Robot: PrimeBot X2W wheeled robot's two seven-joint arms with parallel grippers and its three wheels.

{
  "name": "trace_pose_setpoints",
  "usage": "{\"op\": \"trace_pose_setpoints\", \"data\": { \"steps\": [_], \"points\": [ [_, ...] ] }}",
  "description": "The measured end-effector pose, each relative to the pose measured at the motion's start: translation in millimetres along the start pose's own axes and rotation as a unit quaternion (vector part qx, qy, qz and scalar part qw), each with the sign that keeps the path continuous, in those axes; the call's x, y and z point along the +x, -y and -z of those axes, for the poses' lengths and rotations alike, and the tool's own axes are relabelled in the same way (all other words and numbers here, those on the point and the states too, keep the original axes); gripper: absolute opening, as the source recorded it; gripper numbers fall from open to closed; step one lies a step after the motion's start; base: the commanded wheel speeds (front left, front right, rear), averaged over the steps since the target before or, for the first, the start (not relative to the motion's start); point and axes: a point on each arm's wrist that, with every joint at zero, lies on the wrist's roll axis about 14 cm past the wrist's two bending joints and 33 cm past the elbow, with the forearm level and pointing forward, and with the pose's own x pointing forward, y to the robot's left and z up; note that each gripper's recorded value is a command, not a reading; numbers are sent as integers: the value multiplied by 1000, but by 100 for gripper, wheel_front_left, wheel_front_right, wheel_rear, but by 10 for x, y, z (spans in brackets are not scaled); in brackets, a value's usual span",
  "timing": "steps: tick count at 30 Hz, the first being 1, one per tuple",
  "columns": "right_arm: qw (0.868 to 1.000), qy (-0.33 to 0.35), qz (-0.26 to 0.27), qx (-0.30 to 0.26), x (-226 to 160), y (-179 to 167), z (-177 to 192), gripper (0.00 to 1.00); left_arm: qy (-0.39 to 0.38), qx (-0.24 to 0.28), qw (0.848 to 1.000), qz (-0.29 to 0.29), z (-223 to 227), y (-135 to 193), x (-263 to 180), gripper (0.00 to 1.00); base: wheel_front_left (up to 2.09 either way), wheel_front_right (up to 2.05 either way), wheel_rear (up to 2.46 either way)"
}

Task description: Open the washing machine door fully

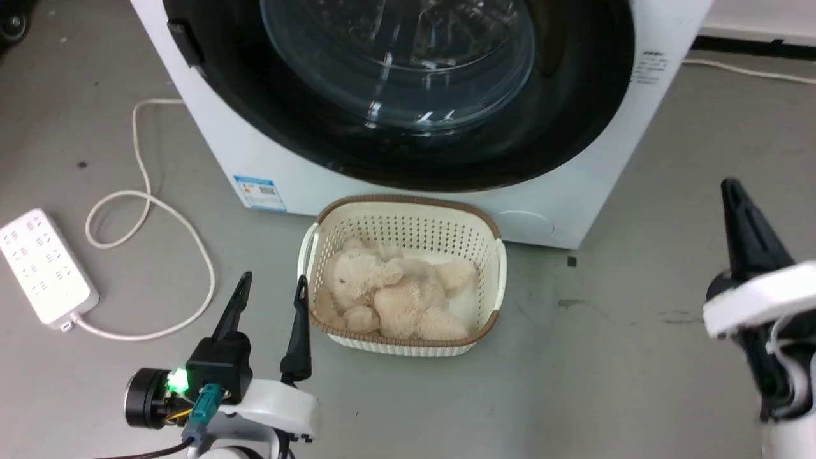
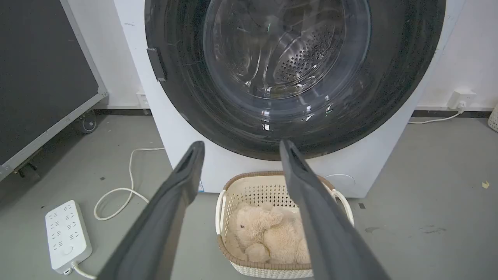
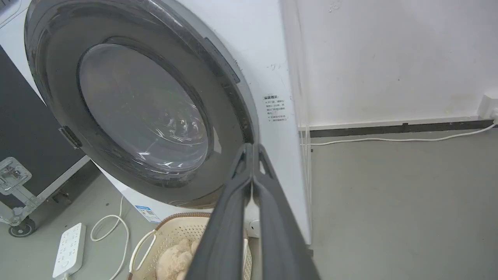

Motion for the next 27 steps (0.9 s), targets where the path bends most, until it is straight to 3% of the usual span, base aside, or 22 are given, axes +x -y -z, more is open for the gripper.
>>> {"op": "trace_pose_setpoints", "data": {
  "steps": [10, 19, 27],
  "points": [
    [995, -47, 1, 86, 502, 24, 112, 0, 0, 0, 1000, -15, 56, -65, 69, 100, 0, 0, 0],
    [978, -102, 4, 182, 957, 43, 261, 0, -6, 4, 1000, -24, 136, -107, 112, 100, 0, 0, 0],
    [963, -137, 3, 233, 1381, 22, 254, 0, -11, 9, 999, -33, 203, -171, 130, 100, 0, 0, 0]
  ]
}}
